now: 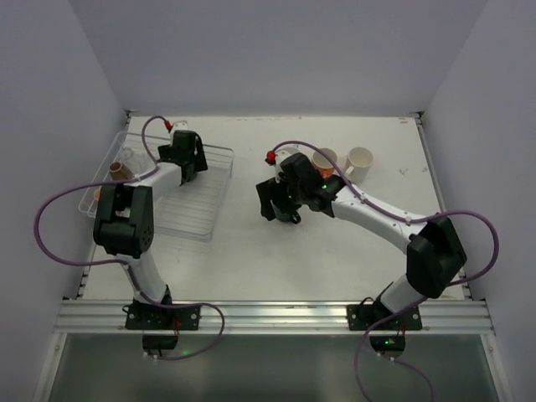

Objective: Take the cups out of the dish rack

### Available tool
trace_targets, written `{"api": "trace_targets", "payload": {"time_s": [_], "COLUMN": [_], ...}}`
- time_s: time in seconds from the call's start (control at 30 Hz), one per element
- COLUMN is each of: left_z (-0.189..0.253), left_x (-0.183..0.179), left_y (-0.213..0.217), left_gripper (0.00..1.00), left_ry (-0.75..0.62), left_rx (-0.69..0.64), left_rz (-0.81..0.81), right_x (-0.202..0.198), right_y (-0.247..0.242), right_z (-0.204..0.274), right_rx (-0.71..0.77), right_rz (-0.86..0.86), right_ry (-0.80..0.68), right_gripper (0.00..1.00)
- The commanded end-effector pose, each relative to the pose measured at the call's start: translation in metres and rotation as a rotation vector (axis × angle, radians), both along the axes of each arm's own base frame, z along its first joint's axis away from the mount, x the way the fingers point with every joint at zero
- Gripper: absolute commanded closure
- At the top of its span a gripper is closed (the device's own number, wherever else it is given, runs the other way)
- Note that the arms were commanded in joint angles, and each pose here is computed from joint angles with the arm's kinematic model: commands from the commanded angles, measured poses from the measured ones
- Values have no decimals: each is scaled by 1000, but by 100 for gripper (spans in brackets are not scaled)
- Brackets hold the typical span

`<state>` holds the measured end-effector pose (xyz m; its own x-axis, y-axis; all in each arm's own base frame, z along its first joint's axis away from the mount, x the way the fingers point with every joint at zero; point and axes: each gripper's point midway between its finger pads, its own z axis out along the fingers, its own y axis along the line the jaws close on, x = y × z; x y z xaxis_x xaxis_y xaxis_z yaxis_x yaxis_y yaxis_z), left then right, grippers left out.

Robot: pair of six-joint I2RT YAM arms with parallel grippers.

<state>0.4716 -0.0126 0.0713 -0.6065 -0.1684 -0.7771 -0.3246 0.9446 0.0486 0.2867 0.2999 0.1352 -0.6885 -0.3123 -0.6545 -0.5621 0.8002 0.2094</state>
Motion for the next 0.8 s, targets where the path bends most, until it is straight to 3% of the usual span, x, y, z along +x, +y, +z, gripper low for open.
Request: {"api": "trace_targets", "payload": {"time_s": [0.0,0.17,0.33,0.6,0.77], "left_z": [64,81,104,185,230], "left_x": [19,2,-23,-76,-119], "left_y": [-5,-16,-28,-94,-130], "left_gripper": [70,82,86,87,87], "left_ry": [-217,-255,-308,-473,-530], "left_rx": [-76,-174,-272,-608,-847], "left_rz": [9,-5,-40,-340,-506], "right_x": [-5,-18,-29,-41,-56], "right_y": [12,25,28,39,51], "right_z": [42,78,106,158,190], "right_rx": [140,304,427,769,920], "right_rz": [20,69,81,34,169], "right_ry": [-67,-93,-112,-118,-169], "right_gripper": [2,2,4,14,20]}}
